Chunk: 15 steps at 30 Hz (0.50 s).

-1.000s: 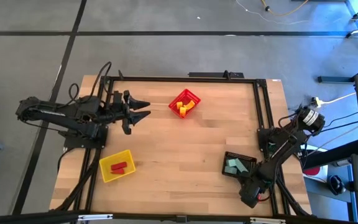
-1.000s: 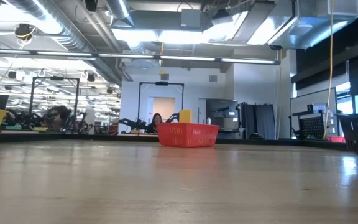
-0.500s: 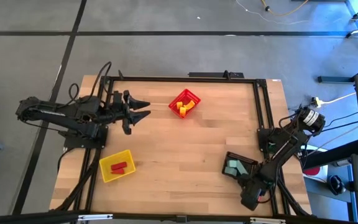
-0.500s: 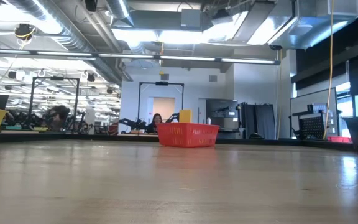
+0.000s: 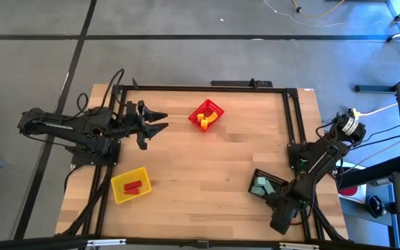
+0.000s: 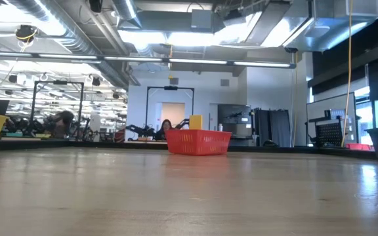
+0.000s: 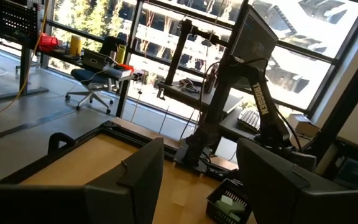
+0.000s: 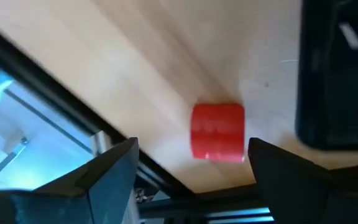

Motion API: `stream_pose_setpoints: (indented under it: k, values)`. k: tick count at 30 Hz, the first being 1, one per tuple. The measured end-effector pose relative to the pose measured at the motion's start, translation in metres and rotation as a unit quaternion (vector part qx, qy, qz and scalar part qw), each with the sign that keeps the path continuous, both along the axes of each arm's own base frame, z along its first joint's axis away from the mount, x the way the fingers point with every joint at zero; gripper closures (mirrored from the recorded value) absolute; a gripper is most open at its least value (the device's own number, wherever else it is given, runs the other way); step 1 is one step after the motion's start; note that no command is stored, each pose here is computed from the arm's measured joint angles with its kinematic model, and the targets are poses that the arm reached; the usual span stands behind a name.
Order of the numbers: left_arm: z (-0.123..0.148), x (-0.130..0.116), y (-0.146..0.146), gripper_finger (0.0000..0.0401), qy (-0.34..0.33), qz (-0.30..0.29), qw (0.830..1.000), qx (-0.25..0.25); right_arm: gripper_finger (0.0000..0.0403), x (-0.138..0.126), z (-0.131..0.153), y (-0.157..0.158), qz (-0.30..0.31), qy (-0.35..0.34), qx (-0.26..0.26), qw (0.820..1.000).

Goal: Sort & place blocks by color
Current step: Put the red block into the yellow bin

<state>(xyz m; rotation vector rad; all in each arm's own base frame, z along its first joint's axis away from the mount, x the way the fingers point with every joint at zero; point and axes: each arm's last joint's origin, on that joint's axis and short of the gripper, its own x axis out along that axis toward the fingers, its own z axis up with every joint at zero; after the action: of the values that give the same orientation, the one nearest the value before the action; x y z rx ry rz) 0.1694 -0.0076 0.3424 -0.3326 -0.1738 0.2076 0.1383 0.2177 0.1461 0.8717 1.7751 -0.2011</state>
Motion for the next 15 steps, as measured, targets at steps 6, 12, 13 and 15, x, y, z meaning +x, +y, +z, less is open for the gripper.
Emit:
stream_pose_setpoints:
  k: [6, 12, 13, 15]
  values:
    - [0.0, 0.0, 0.0, 0.0207, 0.0, 0.0, 1.0, 0.0, 0.0098, -0.005, 0.012, 0.011, 0.015, -0.03, 0.007, 0.999]
    - [0.0, 0.0, 0.0, 0.0207, 0.0, 0.001, 1.0, 0.0, 0.0098, -0.012, 0.005, 0.018, 0.034, 0.004, -0.049, 0.998]
    - [0.0, 0.0, 0.0, 0.0207, 0.0, 0.001, 1.0, 0.0, 0.0098, -0.012, 0.003, 0.018, 0.035, 0.008, -0.055, 0.998]
    - [0.0, 0.0, 0.0, 0.0207, 0.0, 0.001, 1.0, 0.0, 0.0098, -0.011, 0.0, 0.02, 0.034, 0.012, -0.063, 0.997]
